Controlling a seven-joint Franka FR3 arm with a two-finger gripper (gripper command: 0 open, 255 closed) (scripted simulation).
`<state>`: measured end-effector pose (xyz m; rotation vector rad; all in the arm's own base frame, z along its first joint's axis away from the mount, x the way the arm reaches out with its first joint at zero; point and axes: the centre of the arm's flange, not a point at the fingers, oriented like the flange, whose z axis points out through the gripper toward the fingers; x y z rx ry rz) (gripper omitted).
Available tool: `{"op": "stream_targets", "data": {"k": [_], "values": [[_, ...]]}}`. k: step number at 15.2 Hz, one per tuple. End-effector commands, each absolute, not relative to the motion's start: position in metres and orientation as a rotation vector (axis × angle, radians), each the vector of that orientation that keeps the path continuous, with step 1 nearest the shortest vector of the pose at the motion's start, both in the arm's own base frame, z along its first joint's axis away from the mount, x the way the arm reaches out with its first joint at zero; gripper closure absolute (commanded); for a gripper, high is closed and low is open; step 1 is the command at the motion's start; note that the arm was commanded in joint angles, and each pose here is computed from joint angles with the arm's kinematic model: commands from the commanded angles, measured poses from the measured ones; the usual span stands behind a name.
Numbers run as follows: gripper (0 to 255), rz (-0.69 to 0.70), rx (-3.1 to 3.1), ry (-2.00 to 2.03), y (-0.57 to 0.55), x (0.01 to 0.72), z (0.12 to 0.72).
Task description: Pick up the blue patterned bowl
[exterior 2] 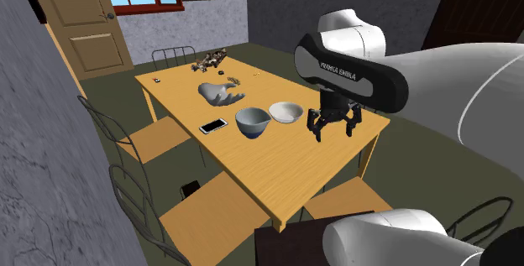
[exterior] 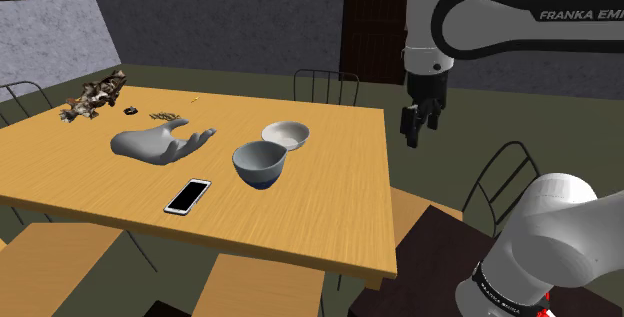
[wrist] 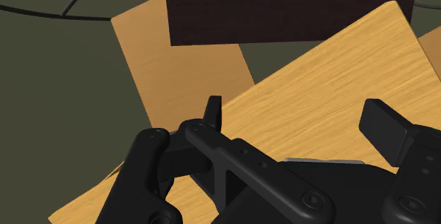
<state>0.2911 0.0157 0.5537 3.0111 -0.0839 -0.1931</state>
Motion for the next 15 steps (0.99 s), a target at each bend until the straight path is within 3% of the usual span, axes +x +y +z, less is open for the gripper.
{"op": "stream_targets", "data": {"k": [1, 15], "values": [[0, -0.193, 3.011, -0.084, 0.016, 0.291, 0.554], [0, -0.161, 2.992, -0.024, 0.118, 0.436, 0.504]]}}
